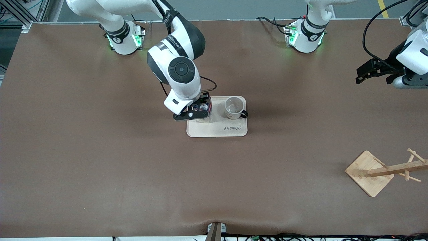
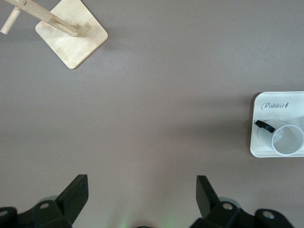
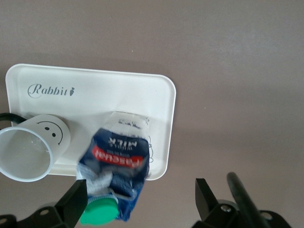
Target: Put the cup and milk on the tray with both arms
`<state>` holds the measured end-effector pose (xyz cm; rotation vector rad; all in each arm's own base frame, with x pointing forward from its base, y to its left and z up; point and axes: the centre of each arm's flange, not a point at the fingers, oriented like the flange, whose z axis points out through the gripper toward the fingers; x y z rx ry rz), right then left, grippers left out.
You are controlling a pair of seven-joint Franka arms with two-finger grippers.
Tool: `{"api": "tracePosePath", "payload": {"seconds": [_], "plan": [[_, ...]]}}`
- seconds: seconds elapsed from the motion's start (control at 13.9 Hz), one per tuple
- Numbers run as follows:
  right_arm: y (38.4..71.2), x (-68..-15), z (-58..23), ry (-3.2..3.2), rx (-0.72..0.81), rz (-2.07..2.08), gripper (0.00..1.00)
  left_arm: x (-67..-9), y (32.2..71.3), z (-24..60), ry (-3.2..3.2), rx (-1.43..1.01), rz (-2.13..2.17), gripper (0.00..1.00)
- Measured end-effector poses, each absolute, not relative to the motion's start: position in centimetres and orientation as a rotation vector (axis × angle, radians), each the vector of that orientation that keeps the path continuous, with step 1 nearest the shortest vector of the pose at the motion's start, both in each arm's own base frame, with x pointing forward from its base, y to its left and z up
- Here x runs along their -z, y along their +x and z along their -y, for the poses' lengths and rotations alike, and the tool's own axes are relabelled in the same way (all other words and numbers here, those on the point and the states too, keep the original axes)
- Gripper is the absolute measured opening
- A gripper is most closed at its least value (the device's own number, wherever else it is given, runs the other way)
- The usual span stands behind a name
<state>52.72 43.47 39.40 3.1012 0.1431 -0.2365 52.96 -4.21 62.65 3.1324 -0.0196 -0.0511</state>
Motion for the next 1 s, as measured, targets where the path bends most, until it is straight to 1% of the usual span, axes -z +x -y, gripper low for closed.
{"api": "tracePosePath", "payload": {"seconds": [0.14, 0.36, 0.57, 0.72, 1.0], "plan": [[54.3, -41.7, -41.6, 3.089, 0.234, -0.094, 1.00, -62.6, 53.0, 4.2, 3.132, 0.050, 0.019, 1.00], [58.0, -47.7, -36.0, 3.120, 0.209, 0.036, 1.00, -62.7, 53.0, 4.2, 3.132, 0.041, 0.019, 1.00], [60.6, -51.4, -31.4, 3.162, 0.136, 0.150, 1.00, -62.7, 53.1, 4.2, 3.132, 0.036, 0.018, 1.00], [61.7, -54.2, -28.9, 3.176, 0.089, 0.211, 1.00, -62.6, 53.1, 4.2, 3.132, 0.036, 0.018, 1.00], [63.0, -59.0, -21.2, 3.171, 0.060, 0.367, 1.00, -62.6, 53.1, 4.2, 3.132, 0.033, 0.019, 1.00]]}}
